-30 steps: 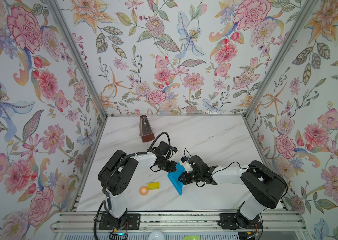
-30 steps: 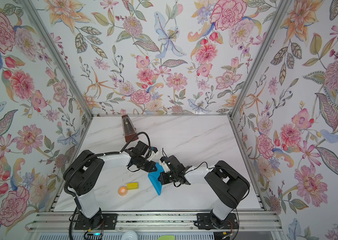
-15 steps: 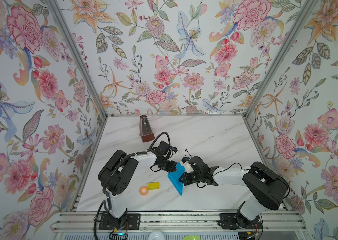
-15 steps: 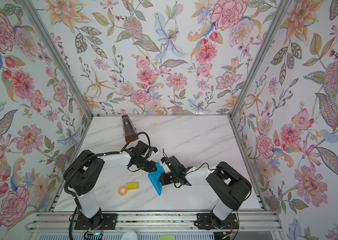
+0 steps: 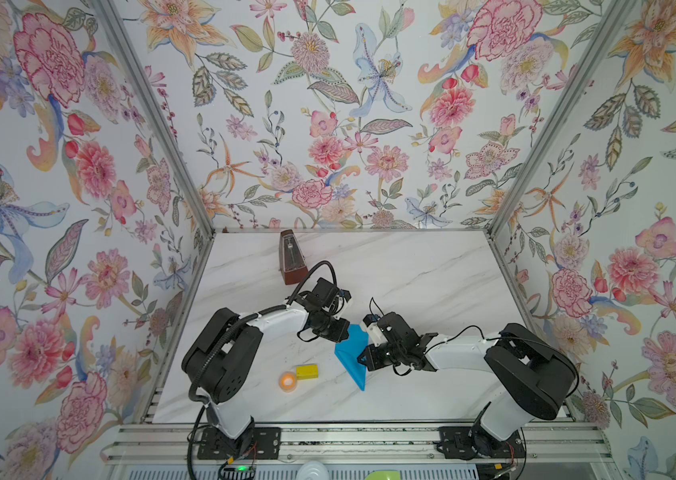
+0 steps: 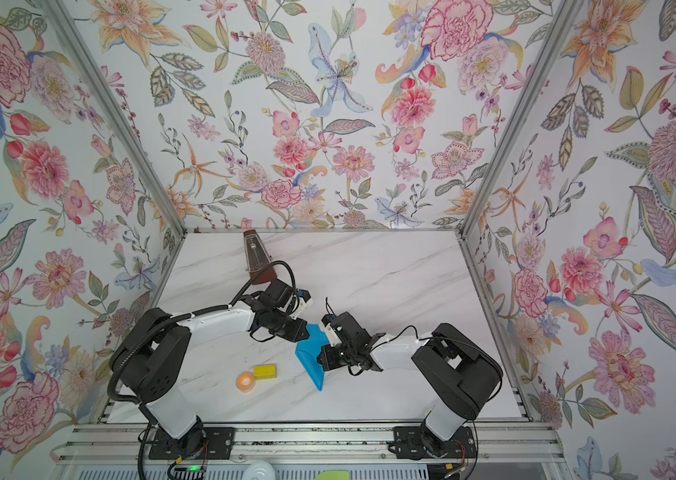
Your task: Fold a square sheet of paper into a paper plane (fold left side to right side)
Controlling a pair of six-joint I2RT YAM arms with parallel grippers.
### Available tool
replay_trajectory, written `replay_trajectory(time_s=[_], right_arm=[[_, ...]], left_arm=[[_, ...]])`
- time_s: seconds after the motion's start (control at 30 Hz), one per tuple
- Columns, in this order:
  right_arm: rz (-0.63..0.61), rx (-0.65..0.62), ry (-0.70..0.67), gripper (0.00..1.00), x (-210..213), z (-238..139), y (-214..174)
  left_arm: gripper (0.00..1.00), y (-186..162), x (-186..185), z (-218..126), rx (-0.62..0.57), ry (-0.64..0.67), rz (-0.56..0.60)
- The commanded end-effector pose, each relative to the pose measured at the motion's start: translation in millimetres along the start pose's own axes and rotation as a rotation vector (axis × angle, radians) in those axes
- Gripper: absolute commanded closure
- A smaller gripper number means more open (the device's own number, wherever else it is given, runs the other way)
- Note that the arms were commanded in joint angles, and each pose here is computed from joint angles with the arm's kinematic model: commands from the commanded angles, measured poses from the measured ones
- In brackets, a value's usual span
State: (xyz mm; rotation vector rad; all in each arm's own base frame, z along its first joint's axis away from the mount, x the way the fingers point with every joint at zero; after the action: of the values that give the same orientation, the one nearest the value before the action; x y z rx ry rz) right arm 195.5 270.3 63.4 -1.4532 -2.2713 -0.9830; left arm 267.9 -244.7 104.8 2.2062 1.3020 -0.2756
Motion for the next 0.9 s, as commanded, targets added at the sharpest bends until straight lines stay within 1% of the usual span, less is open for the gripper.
replay_trajectory(time_s=[0.0, 0.17, 0.2, 0.27, 0.4, 0.5, 0.7, 0.87], right_arm=[[0.045, 0.072, -0.055, 0.94, -15.6, 7.4, -21.5], [0.047, 0.072, -0.054, 0.94, -15.4, 7.7, -21.3], [0.046, 0.068, -0.053, 0.94, -15.1, 7.5, -20.4], [0.047, 0.07, -0.052, 0.94, -14.9, 7.8, -20.3], [0.046, 0.079, -0.05, 0.94, -15.1, 8.4, -20.6], [0.05, 0.081, -0.053, 0.94, -15.8, 8.5, -21.6], [0.051, 0.079, -0.054, 0.94, -16.2, 7.8, -22.3], [0.051, 0.081, -0.055, 0.94, -16.7, 7.7, -22.7]], left_arm=[[0.9, -12.9, -9.4, -17.0, -0.006, 0.015, -0.045], [0.9, -45.1, -23.4, -5.7, 0.044, 0.021, -0.074], [0.9, -46.9, -29.5, -11.0, 0.024, 0.003, -0.068], [0.9, -53.8, -33.0, -5.3, 0.031, -0.011, -0.076], [0.9, -56.6, -43.2, 3.1, 0.039, -0.035, -0.068], [0.9, -58.4, -41.5, 14.6, 0.061, -0.034, -0.076], [0.91, -60.6, -39.4, 22.8, 0.082, -0.037, -0.073], [0.92, -72.4, -32.6, 25.3, 0.112, -0.013, -0.083]])
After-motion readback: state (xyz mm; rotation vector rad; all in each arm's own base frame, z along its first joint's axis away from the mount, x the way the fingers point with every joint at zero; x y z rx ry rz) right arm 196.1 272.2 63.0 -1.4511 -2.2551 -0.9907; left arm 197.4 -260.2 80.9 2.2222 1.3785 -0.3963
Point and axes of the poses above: each gripper's point midway between its finger pads, its own z axis out along the fingers, its own x axis along the line the jaws close on, y = z × x, the point moved 6 cm from there along -z, back along the fingers, and after that the axes turned 1 degree about -z, right-handed, at the moved point
